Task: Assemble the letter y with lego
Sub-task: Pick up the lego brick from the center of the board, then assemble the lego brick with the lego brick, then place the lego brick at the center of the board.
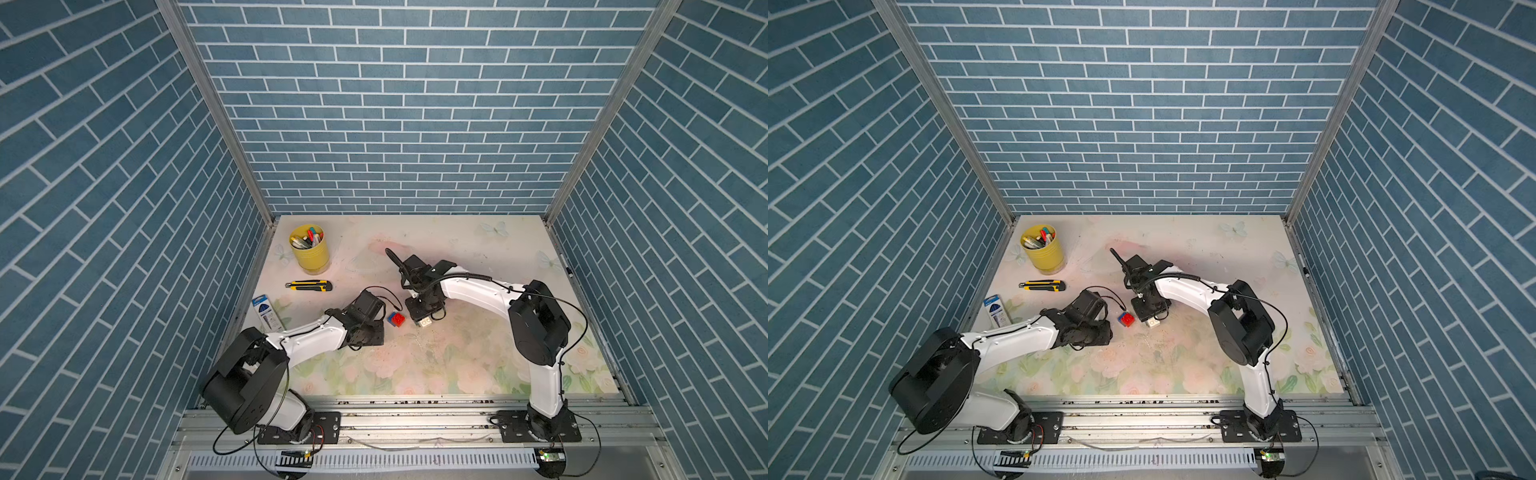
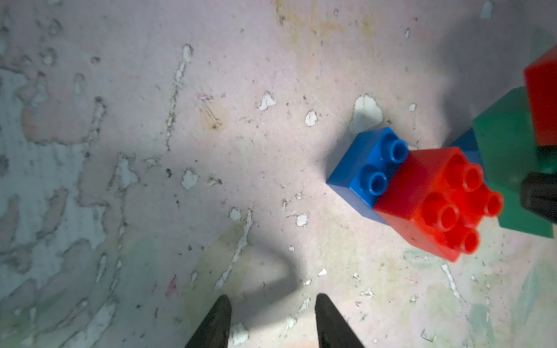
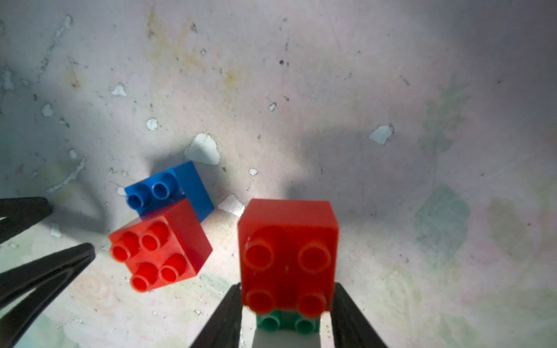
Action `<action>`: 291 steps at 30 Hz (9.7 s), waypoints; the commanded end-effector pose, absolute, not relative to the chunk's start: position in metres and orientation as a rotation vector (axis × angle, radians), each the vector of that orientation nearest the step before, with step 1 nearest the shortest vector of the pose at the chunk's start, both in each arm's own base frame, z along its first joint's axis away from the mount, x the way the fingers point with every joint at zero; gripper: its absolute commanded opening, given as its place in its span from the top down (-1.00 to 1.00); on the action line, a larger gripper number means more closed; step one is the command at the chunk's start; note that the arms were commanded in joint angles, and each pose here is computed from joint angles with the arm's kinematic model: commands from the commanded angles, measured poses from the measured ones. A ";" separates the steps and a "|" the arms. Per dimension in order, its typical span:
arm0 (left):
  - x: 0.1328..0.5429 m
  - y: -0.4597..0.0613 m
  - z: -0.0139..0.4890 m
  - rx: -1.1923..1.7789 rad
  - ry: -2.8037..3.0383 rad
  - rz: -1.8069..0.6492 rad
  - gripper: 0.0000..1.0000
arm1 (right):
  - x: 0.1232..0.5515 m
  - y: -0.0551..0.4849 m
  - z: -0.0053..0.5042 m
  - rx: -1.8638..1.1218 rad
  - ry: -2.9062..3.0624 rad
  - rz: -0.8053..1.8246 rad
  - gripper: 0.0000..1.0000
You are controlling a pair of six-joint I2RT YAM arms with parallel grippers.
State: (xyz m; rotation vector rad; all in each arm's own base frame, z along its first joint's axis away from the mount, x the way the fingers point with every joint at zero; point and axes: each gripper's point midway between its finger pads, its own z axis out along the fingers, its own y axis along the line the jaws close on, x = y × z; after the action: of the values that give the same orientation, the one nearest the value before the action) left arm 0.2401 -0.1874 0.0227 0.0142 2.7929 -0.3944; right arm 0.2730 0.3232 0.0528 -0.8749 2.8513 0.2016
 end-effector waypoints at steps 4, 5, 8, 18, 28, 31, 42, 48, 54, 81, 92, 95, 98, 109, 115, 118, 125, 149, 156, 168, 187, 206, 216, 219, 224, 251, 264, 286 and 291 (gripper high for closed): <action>0.236 -0.178 0.030 0.000 2.805 -0.375 0.03 | 0.268 0.325 0.036 -0.905 2.892 0.204 0.25; 0.238 -0.178 0.034 -0.006 2.796 -0.388 0.03 | 0.267 0.326 0.036 -0.910 2.892 0.209 0.26; 0.245 -0.181 0.043 -0.023 2.763 -0.448 0.02 | 0.267 0.326 0.037 -0.925 2.888 0.214 0.37; 0.272 -0.201 0.061 -0.127 2.614 -0.840 -0.12 | 0.272 0.320 0.063 -0.897 2.825 0.226 0.43; 0.271 -0.211 0.048 -0.164 2.529 -1.100 -0.30 | 0.269 0.315 0.056 -0.867 2.843 0.219 0.43; 0.267 -0.208 0.037 -0.190 2.540 -1.116 -0.35 | 0.269 0.316 0.055 -0.867 2.845 0.222 0.43; 0.262 -0.196 0.007 -0.262 2.599 -1.088 -0.35 | 0.267 0.314 0.052 -0.861 2.856 0.221 0.44; 0.259 -0.191 0.002 -0.231 2.654 -1.019 -0.33 | 0.269 0.316 0.056 -0.868 2.846 0.223 0.44; 0.255 -0.190 -0.008 -0.225 2.695 -0.997 -0.32 | 0.269 0.316 0.055 -0.869 2.851 0.222 0.44; 0.236 -0.174 -0.038 -0.214 2.843 -0.851 -0.15 | 0.275 0.326 0.089 -0.904 2.751 0.296 0.46; 0.226 -0.165 -0.047 -0.217 2.899 -0.777 -0.11 | 0.263 0.353 0.117 -1.025 2.648 0.554 0.46; 0.226 -0.164 -0.047 -0.215 2.897 -0.772 -0.10 | 0.260 0.357 0.115 -1.085 2.624 0.578 0.46; 0.226 -0.164 -0.047 -0.218 2.898 -0.774 -0.09 | 0.257 0.358 0.110 -1.146 2.605 0.575 0.46; 0.224 -0.163 -0.048 -0.224 2.896 -0.775 -0.08 | 0.248 0.357 0.101 -1.358 2.543 0.488 0.46; 0.224 -0.164 -0.049 -0.227 2.894 -0.785 -0.08 | 0.244 0.359 0.092 -1.415 2.537 0.431 0.46; 0.224 -0.165 -0.048 -0.227 2.891 -0.788 -0.08 | 0.245 0.358 0.088 -1.431 2.547 0.380 0.46; 0.223 -0.164 -0.050 -0.233 2.894 -0.785 -0.07 | 0.244 0.352 0.085 -1.457 2.557 0.298 0.46; 0.222 -0.163 -0.053 -0.251 2.886 -0.789 -0.06 | 0.234 0.356 0.068 -1.503 2.627 0.234 0.46; 0.221 -0.162 -0.054 -0.255 2.885 -0.785 -0.06 | 0.237 0.347 0.064 -1.492 2.683 0.114 0.46; 0.221 -0.161 -0.054 -0.263 2.883 -0.781 -0.06 | 0.239 0.338 0.065 -1.380 2.762 -0.008 0.46; 0.221 -0.161 -0.055 -0.269 2.882 -0.784 -0.06 | 0.228 0.353 0.053 -1.341 2.779 0.124 0.46; 0.218 -0.160 -0.058 -0.278 2.884 -0.779 -0.02 | 0.232 0.357 0.033 -1.331 2.835 0.082 0.47; 0.221 -0.163 -0.054 -0.277 2.870 -0.804 -0.02 | 0.238 0.361 0.049 -1.288 2.808 0.126 0.48; 0.225 -0.166 -0.048 -0.270 2.856 -0.826 -0.02 | 0.242 0.362 0.058 -1.266 2.796 0.146 0.47; 0.232 -0.171 -0.033 -0.259 2.813 -0.858 -0.07 | 0.245 0.361 0.065 -1.253 2.781 0.150 0.48; 0.236 -0.159 0.016 -0.241 2.746 -0.782 -0.14 | 0.253 0.371 0.126 -1.065 2.643 0.968 0.45; 0.236 -0.159 0.012 -0.254 2.768 -0.773 -0.14 | 0.261 0.377 0.108 -0.988 2.570 1.482 0.41; 0.234 -0.158 0.006 -0.266 2.787 -0.761 -0.13 | 0.283 0.368 0.068 -0.884 2.643 1.616 0.15; 0.233 -0.157 0.007 -0.265 2.788 -0.759 -0.13 | 0.298 0.360 0.067 -0.837 2.659 1.568 0.03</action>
State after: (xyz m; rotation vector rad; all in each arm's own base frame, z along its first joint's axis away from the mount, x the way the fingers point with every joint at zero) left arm 0.2520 -0.1725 0.0307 -0.2075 2.6746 -0.8589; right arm 0.2853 0.3610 0.0641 -0.8343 2.6876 1.5724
